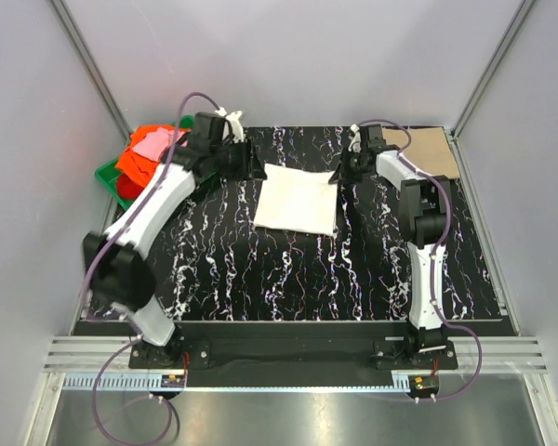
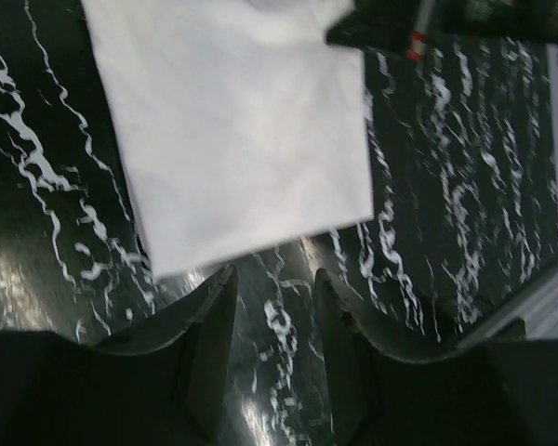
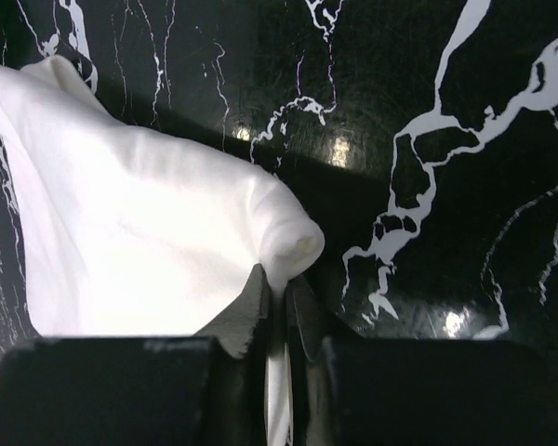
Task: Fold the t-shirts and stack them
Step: Neatly place the folded tshirt to the corner
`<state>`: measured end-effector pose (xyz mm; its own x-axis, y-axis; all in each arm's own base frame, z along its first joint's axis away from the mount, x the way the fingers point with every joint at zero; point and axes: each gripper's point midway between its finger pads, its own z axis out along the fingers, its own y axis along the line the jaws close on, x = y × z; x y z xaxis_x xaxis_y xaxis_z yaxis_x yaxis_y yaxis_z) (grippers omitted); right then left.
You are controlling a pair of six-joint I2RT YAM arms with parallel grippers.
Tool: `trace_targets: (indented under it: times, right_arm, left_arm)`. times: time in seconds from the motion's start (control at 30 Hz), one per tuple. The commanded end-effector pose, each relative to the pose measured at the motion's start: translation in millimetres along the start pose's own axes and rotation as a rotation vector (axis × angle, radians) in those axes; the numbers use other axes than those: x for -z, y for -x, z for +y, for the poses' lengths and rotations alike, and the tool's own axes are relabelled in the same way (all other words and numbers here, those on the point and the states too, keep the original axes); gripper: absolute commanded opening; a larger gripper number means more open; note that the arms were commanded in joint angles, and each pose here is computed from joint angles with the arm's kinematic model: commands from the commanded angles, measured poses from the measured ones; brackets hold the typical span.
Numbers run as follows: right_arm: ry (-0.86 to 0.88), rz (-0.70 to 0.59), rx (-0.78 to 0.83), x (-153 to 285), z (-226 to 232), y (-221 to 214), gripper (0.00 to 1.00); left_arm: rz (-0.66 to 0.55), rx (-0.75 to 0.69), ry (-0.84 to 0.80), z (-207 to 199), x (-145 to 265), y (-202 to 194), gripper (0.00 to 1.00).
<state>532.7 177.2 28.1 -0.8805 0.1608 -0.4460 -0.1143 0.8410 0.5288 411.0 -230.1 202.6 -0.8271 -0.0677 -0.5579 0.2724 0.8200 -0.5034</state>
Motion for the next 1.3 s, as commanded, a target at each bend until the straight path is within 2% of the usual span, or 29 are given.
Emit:
trace_targets:
  times: [0.0,0.03,0.13,0.27,0.37,0.57,0.7,0.9,1.0,1.07,1.27]
  right_arm:
    - [-0.020,-0.107,0.117,49.8,28.8,38.1,0.00]
    - [-0.035,-0.120,0.138,61.2,31.2,42.4,0.00]
    - [-0.138,-0.159,0.222,81.1,21.7,52.2,0.00]
    - [-0.308,-0.238,0.332,130.9,9.8,74.9,0.00]
    - [-0.368,-0.275,0.390,164.8,5.0,92.9,0.00]
    - [-0.549,-0.275,0.490,208.9,-26.9,112.3,0.00]
    - [-0.599,-0.321,0.517,237.7,-38.8,134.3,0.00]
    - [-0.673,-0.375,0.669,269.8,-37.6,165.6,0.00]
    - [-0.686,-0.407,0.679,278.9,-40.9,180.6,0.00]
    - [-0.722,-0.428,0.656,292.6,-59.9,192.2,0.00]
    - [-0.706,-0.465,0.646,295.4,-78.2,214.8,0.00]
  left_arm:
    - [0.007,-0.101,-0.060,-26.4,43.3,-34.8,0.45]
    - [0.043,-0.098,-0.050,-17.9,42.1,-53.7,0.45]
    - [0.053,-0.124,-0.018,-6.4,53.3,-75.9,0.45]
    - [0.023,-0.157,0.029,5.4,55.9,-87.8,0.45]
    - [0.027,-0.173,0.024,7.3,55.0,-101.6,0.45]
    - [0.044,-0.206,0.043,8.9,50.0,-113.6,0.45]
    - [0.038,-0.207,0.067,13.1,50.1,-112.5,0.45]
    - [0.058,-0.199,0.078,17.3,44.3,-115.8,0.46]
    - [0.074,-0.193,0.079,19.4,40.7,-118.0,0.46]
    - [0.078,-0.194,0.084,20.6,40.0,-118.6,0.46]
    - [0.098,-0.192,0.075,20.6,35.1,-121.6,0.46]
